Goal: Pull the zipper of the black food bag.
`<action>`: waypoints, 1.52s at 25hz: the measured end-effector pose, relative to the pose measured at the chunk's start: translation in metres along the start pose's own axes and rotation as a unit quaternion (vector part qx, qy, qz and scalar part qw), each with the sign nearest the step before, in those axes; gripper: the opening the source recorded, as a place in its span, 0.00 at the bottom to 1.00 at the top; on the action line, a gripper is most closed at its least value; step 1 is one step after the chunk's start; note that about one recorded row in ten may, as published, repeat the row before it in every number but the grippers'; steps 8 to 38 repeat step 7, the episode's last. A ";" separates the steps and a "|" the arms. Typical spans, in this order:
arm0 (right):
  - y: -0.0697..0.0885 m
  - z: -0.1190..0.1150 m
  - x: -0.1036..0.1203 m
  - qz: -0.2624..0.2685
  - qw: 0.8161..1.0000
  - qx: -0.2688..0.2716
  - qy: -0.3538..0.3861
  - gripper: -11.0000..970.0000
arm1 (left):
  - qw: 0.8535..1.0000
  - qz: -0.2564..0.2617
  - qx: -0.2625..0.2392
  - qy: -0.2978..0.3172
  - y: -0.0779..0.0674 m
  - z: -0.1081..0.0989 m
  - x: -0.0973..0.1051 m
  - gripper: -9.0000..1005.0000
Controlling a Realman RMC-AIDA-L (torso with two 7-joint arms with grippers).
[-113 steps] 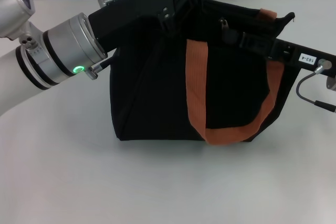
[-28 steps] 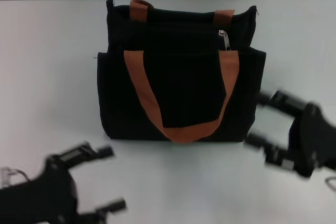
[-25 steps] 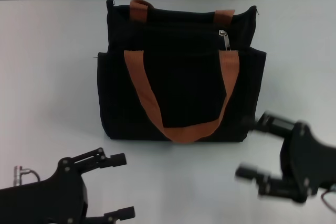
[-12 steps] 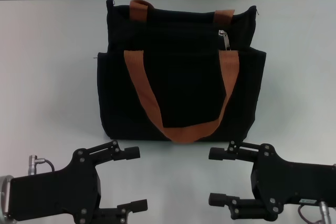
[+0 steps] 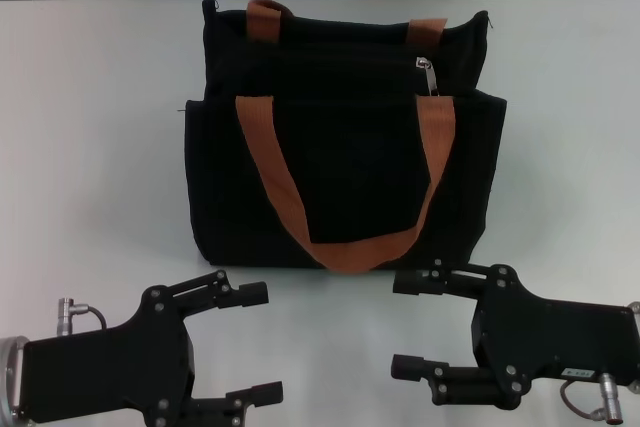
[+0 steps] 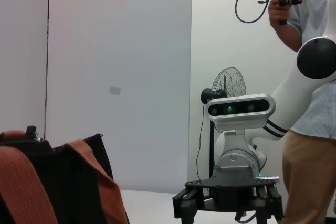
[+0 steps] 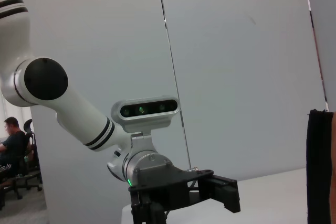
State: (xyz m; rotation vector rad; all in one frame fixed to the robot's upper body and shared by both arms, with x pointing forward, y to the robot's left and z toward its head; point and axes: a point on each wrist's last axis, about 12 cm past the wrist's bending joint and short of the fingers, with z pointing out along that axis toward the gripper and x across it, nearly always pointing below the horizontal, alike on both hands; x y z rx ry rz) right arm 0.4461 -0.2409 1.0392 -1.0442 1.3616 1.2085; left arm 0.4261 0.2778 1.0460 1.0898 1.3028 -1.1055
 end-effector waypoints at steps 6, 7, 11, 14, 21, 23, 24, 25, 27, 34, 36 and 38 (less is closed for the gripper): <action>-0.001 0.002 0.002 0.004 1.000 0.008 0.003 0.77 | 1.000 0.005 -0.001 -0.005 -0.001 0.001 0.000 0.82; -0.002 0.002 0.002 0.004 1.000 0.007 0.002 0.77 | 1.000 0.005 0.000 -0.005 0.000 0.002 0.000 0.82; -0.002 0.002 0.002 0.004 1.000 0.007 0.002 0.77 | 1.000 0.005 0.000 -0.005 0.000 0.002 0.000 0.82; -0.002 0.002 0.002 0.004 1.000 0.007 0.002 0.77 | 1.000 0.005 0.000 -0.005 0.000 0.002 0.000 0.82; -0.002 0.002 0.002 0.004 1.000 0.007 0.002 0.77 | 1.000 0.005 0.000 -0.005 0.000 0.002 0.000 0.82; -0.002 0.002 0.002 0.004 1.000 0.007 0.002 0.77 | 1.000 0.005 0.000 -0.005 0.000 0.002 0.000 0.82; -0.002 0.002 0.002 0.004 1.000 0.007 0.002 0.77 | 1.000 0.005 0.000 -0.005 0.000 0.002 0.000 0.82; -0.002 0.002 0.002 0.004 1.000 0.007 0.002 0.77 | 1.000 0.005 0.000 -0.005 0.000 0.002 0.000 0.82; -0.002 0.002 0.002 0.004 1.000 0.007 0.002 0.77 | 1.000 0.005 0.000 -0.005 0.000 0.002 0.000 0.82; -0.002 0.002 0.002 0.004 1.000 0.007 0.002 0.77 | 1.000 0.005 0.000 -0.005 0.000 0.002 0.000 0.82; -0.002 0.002 0.002 0.004 1.000 0.007 0.002 0.77 | 1.000 0.005 0.000 -0.005 0.000 0.002 0.000 0.82; -0.002 0.002 0.002 0.004 1.000 0.007 0.002 0.77 | 1.000 0.005 0.000 -0.005 0.000 0.002 0.000 0.82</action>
